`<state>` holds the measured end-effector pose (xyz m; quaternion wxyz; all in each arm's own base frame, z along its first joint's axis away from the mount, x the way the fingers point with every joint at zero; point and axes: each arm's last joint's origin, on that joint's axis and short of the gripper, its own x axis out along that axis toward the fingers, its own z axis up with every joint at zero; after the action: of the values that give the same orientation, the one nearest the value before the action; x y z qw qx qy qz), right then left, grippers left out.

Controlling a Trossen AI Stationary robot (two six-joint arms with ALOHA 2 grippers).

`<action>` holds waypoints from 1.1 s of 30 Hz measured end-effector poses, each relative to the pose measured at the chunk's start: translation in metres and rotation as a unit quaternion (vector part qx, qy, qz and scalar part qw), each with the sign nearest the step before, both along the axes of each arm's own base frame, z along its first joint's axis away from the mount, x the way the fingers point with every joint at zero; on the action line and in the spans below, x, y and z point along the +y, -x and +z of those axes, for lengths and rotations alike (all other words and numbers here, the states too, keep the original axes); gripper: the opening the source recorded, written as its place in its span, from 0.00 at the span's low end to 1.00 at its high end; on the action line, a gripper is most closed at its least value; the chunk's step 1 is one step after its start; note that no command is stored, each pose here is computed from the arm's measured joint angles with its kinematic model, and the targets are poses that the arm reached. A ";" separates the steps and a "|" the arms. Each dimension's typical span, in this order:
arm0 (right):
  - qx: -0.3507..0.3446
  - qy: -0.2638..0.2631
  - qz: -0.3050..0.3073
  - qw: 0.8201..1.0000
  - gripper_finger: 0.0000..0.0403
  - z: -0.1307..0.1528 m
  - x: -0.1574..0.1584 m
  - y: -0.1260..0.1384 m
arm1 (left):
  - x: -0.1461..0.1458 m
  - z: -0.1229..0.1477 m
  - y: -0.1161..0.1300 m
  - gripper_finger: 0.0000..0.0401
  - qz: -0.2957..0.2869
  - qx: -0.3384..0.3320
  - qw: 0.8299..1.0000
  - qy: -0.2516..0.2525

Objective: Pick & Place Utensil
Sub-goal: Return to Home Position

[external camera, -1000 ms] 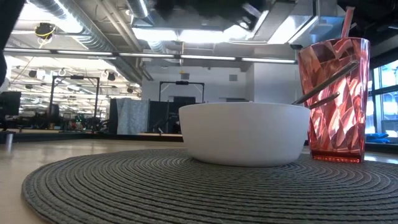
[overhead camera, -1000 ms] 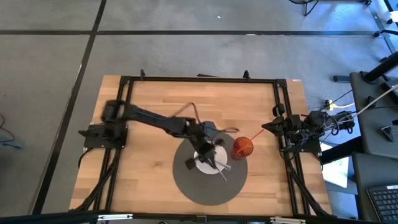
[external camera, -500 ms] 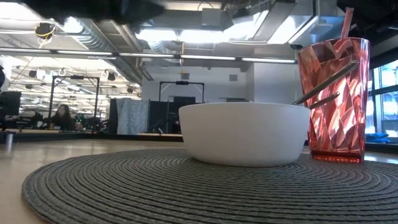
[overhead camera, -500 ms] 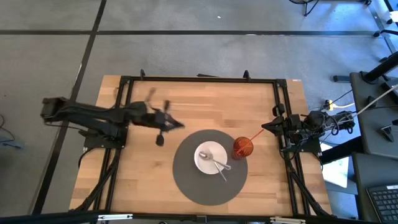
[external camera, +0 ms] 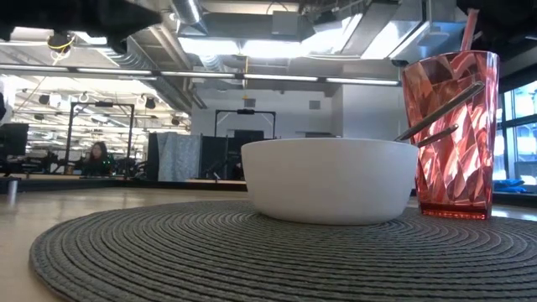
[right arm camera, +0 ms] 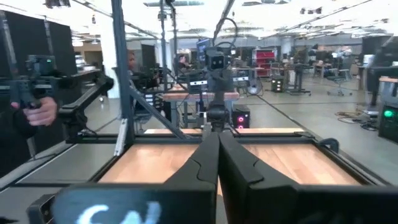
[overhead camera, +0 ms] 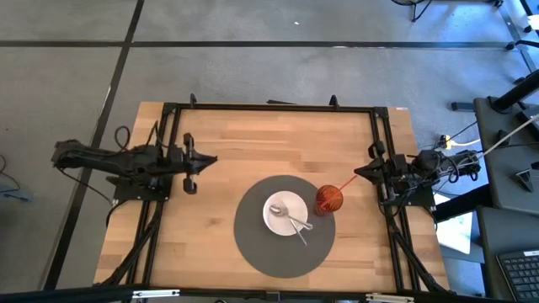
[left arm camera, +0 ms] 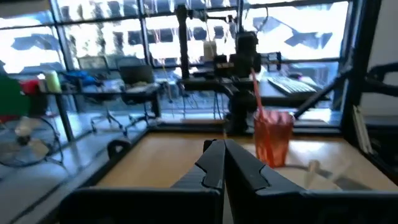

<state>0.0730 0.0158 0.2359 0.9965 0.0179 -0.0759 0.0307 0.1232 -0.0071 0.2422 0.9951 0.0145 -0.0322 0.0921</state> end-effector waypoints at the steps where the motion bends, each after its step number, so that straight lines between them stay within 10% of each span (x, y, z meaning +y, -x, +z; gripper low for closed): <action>1: -0.001 0.003 0.007 1.000 0.02 0.000 0.000 0.000 | -0.001 -0.002 0.001 0.00 -0.004 0.012 1.000 0.006; 9: -0.001 0.014 0.013 1.000 0.01 0.000 0.001 0.000 | -0.004 -0.025 0.005 0.00 -0.045 0.098 0.994 0.007; 33: -0.017 0.012 -0.070 0.997 0.00 -0.011 -0.002 -0.006 | 0.002 -0.061 0.030 0.00 -0.040 0.006 0.999 0.007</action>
<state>0.0791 0.0137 0.2249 0.9949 0.0001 -0.0931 -0.0378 0.0936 -0.0054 0.1808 0.9982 0.0063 -0.0264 0.0527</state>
